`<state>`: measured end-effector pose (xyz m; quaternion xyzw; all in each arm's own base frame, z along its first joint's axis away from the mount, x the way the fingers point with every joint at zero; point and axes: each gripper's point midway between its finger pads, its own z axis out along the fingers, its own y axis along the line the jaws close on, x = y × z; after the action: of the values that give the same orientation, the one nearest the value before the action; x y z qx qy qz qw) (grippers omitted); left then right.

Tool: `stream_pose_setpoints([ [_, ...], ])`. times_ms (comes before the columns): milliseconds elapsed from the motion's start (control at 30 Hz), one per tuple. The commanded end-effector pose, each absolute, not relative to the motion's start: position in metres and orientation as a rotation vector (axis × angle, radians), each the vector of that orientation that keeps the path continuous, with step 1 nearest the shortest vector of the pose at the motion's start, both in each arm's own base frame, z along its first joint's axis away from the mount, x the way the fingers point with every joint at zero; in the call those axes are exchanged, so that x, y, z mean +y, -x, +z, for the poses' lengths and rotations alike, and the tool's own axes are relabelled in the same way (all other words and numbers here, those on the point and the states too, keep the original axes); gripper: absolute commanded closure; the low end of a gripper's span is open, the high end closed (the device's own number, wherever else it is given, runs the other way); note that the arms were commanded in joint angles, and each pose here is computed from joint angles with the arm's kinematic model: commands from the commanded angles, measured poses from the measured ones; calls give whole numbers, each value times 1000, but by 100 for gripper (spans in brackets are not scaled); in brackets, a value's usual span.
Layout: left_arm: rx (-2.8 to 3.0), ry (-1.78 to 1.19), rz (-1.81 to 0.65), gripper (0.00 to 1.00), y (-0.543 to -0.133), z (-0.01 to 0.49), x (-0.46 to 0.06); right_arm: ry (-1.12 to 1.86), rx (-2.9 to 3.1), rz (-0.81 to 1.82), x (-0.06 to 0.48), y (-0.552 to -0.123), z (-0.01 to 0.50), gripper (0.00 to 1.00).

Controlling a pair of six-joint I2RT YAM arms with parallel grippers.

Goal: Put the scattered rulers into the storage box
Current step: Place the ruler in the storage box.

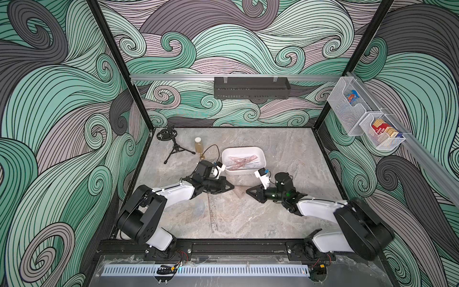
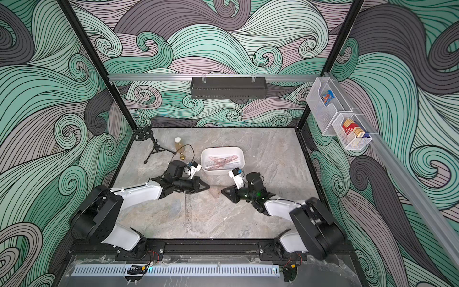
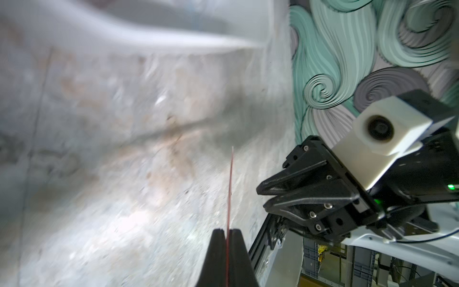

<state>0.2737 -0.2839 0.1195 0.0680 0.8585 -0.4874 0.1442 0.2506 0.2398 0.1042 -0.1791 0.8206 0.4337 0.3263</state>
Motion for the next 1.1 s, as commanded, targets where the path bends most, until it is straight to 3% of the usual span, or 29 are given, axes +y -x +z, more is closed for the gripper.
stream_pose_setpoints([
  [0,2318,-309,-1425,100,-299,182,-297,354,2154,922,201,-264,107,76],
  [200,2264,-286,-1275,100,-372,199,-308,200,2039,784,169,-277,133,75],
  [367,2334,-280,-1233,100,-414,176,-329,184,2026,778,166,-280,138,75],
  [667,2399,-244,-1158,100,-447,129,-351,174,2066,783,161,-281,125,75],
  [933,2471,-259,-1061,100,-451,97,-356,167,2068,798,158,-281,124,75],
  [1067,2488,-275,-1006,91,-449,90,-356,172,2066,806,158,-282,126,75],
])
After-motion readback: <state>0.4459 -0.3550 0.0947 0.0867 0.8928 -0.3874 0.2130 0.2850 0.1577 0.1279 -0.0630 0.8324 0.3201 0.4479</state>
